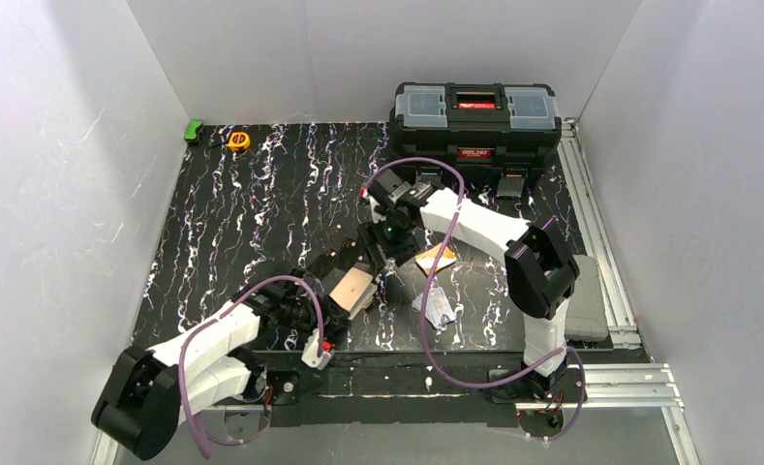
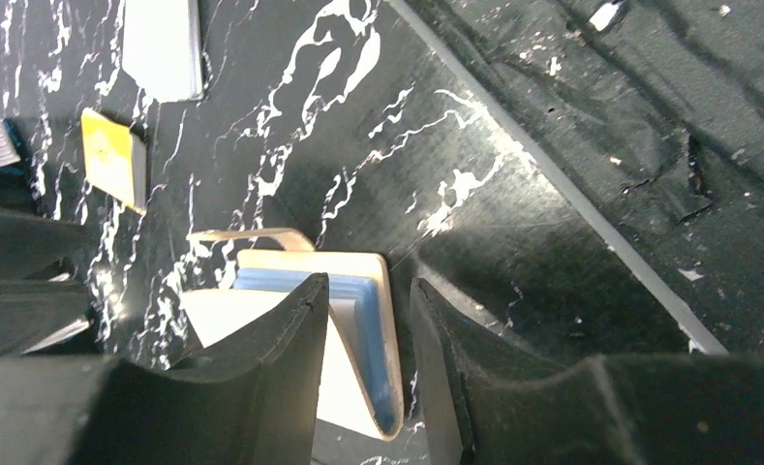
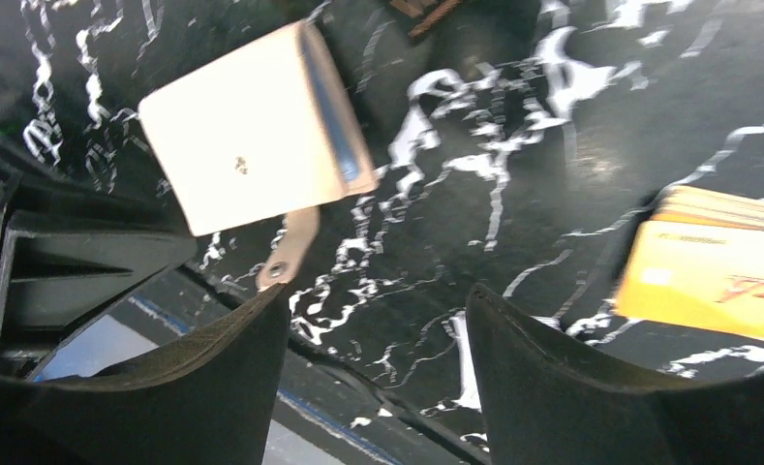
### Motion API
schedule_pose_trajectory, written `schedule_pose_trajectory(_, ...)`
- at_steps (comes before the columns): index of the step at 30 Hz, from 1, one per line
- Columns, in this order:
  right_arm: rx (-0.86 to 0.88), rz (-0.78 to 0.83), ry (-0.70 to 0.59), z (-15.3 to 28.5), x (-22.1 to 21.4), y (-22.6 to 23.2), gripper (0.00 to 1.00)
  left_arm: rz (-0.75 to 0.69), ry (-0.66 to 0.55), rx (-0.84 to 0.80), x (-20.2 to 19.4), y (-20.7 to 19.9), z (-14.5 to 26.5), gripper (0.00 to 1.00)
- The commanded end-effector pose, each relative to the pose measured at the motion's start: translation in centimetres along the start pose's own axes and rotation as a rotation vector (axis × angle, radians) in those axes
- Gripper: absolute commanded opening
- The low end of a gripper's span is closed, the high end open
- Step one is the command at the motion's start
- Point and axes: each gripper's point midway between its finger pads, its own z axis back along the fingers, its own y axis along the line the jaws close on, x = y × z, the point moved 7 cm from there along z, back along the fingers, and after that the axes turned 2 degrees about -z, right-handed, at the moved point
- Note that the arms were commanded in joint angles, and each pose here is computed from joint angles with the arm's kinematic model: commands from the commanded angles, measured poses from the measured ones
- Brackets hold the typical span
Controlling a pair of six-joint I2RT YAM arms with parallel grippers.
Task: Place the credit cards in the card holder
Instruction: Close the card holder at the center of the board.
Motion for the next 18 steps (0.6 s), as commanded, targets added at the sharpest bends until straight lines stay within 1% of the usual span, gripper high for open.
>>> schedule_pose_trajectory(1,0.044,0.024,0.042,-0.3,-1.8,3.9,0.73,0.037,0.033,0.021,0.6,0.4,1.2,0.36)
schedule_pose_trajectory(7,0.012,0.041,0.096,-1.8,-2.8,5.9,0.68,0.03,0.047,0.021,1.5,0.0,2.1,0.37)
schedule_pose_trajectory(12,-0.037,0.025,0.114,-2.4,-2.9,5.6,0.62,0.035,0.095,0.015,1.6,-0.3,2.8,0.37)
schedule_pose_trajectory(18,-0.045,0.018,0.144,-3.5,-2.9,5.5,0.51,0.055,0.136,0.022,1.1,0.0,3.3,0.36)
